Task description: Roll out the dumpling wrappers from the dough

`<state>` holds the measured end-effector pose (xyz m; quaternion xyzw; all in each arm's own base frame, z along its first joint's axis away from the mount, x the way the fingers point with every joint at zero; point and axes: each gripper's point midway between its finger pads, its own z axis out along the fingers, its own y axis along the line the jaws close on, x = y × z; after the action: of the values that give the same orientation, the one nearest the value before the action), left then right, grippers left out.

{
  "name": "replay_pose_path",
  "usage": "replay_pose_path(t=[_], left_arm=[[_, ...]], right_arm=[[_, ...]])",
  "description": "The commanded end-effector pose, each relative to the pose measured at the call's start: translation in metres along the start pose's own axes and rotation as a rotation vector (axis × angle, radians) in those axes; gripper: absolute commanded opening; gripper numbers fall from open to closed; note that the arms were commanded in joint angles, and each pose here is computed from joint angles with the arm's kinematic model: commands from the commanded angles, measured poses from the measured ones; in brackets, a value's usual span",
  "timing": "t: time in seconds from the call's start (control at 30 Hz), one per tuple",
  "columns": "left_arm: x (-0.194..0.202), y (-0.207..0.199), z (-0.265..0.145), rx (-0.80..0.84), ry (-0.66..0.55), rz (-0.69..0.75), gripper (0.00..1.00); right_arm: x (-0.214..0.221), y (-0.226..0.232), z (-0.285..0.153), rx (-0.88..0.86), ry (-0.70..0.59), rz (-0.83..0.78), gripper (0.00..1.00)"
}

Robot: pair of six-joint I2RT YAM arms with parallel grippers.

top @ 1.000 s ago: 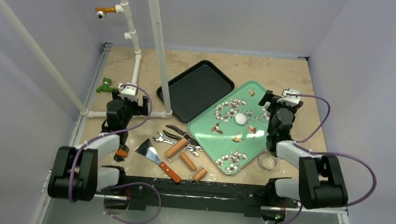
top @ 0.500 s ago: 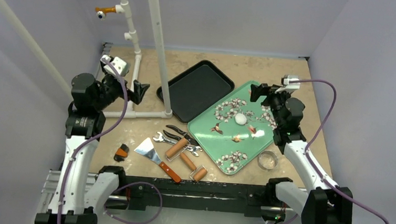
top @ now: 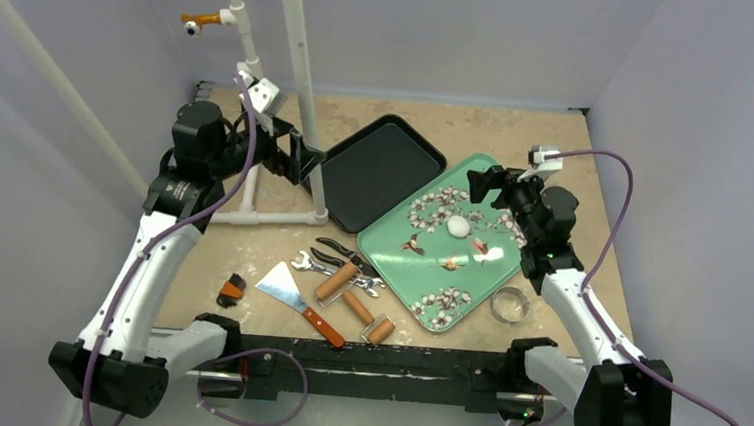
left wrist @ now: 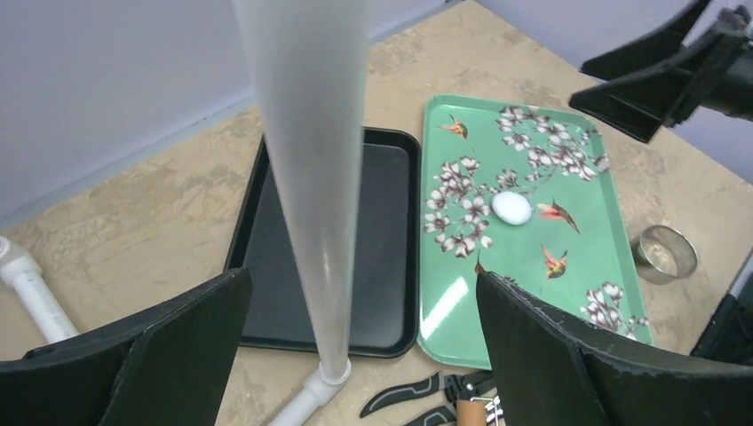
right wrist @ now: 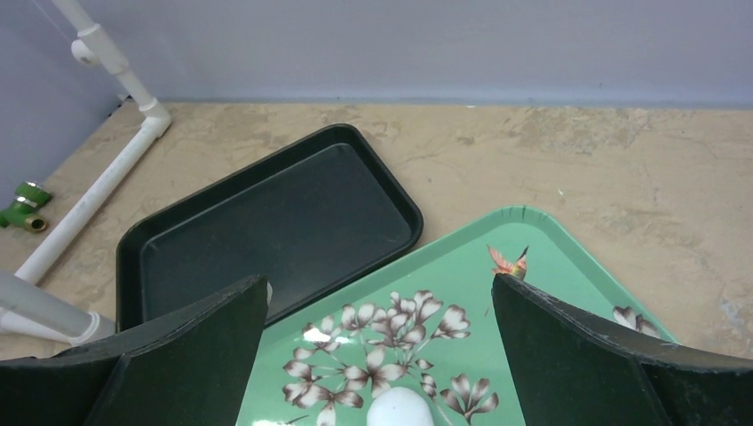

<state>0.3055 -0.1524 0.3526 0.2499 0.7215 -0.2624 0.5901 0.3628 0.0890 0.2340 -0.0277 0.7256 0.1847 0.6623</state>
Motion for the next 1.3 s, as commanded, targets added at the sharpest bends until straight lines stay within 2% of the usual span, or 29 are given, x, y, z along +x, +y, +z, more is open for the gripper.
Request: replay_pose_path(t=[0.0, 0.13, 0.3, 0.4, 0.6, 0.8, 0.9, 1.03, 1.13, 1.27], left_arm=[[-0.038, 0.021, 0.014, -0.115, -0.1, 0.001, 0.97], [-0.035, 0.031, 0.031, -0.139, -0.073, -0.012, 0.81], [-0.027, 0.018, 0.042, -0.047, -0.066, 0.006, 0.61], [-0.023, 0.021, 0.044, -0.056, -0.065, 0.022, 0.44], [-0.014, 0.018, 0.028, -0.062, -0.013, 0.088, 0.0], [0.012, 0.006, -0.013, -0.023, 0.113, 0.19, 0.0], [0.018, 0.009, -0.036, -0.015, 0.147, 0.182, 0.0], [0.028, 0.028, -0.058, -0.072, 0.163, 0.149, 0.0], [0.042, 0.028, -0.062, -0.052, 0.177, 0.151, 0.0], [0.034, 0.027, -0.065, -0.053, 0.105, 0.115, 0.0]], right_arm=[[-0.002, 0.007, -0.004, -0.029, -0.009, -0.007, 0.99], [-0.002, 0.008, -0.004, -0.033, -0.011, -0.01, 0.99], [-0.001, 0.007, -0.002, -0.035, -0.009, -0.013, 0.99], [0.003, 0.008, 0.0, -0.044, 0.002, -0.009, 0.99], [0.007, 0.009, 0.001, -0.052, 0.013, -0.001, 0.99], [0.007, 0.011, 0.003, -0.065, 0.016, 0.004, 0.99], [0.008, 0.012, 0.004, -0.069, 0.023, 0.007, 0.99], [0.007, 0.014, 0.003, -0.078, 0.023, 0.01, 0.99], [0.005, 0.015, 0.002, -0.082, 0.021, 0.008, 0.99], [0.005, 0.015, 0.0, -0.079, 0.016, 0.005, 0.99]])
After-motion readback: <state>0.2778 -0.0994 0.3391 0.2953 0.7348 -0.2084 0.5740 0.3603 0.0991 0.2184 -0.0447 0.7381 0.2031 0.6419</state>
